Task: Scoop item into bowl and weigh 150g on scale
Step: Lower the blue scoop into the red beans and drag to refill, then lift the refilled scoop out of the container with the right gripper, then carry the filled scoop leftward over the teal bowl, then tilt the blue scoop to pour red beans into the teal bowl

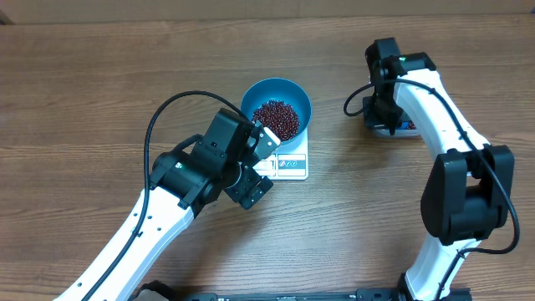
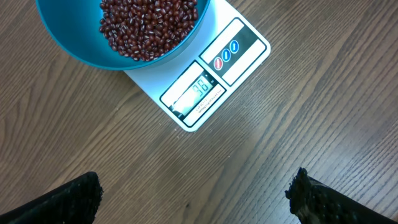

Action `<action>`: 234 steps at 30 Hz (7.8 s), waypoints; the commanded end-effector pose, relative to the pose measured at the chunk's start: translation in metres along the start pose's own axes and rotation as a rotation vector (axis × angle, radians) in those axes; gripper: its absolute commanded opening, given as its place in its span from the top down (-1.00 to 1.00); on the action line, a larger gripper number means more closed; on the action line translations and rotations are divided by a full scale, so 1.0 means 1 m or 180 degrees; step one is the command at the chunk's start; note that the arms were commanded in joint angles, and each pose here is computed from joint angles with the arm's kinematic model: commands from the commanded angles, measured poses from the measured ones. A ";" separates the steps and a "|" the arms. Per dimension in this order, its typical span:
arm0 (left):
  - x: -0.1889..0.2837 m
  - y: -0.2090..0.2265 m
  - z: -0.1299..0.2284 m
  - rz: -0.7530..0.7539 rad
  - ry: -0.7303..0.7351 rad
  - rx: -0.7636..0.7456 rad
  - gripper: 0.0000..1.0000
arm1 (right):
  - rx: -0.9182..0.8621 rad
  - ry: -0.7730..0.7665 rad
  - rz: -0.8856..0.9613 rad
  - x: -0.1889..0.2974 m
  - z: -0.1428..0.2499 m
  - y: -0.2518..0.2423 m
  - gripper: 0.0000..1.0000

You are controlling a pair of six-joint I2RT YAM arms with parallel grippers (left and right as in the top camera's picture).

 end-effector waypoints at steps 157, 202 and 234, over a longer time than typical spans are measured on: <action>-0.001 0.000 0.001 0.0041 -0.0005 -0.0035 -0.99 | 0.0618 -0.1973 -0.3204 0.139 -0.005 -0.005 0.92; -0.001 0.000 0.001 0.0041 -0.0004 -0.0035 -0.99 | 0.1394 -0.1708 -0.1802 0.145 -0.037 0.132 0.92; -0.001 0.000 0.001 0.0041 -0.0004 -0.0035 -0.99 | 0.1766 -0.1794 -0.0892 0.147 -0.039 0.155 0.93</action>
Point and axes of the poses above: each gripper's point midway between its finger pads, its own x axis back along the fingers, its own y axis along the line the jaws close on, z = x × y, the point moved 6 cm from there along x, back along the fingers, and after that the axes turned 14 degrees about x, right-handed, at the moved point
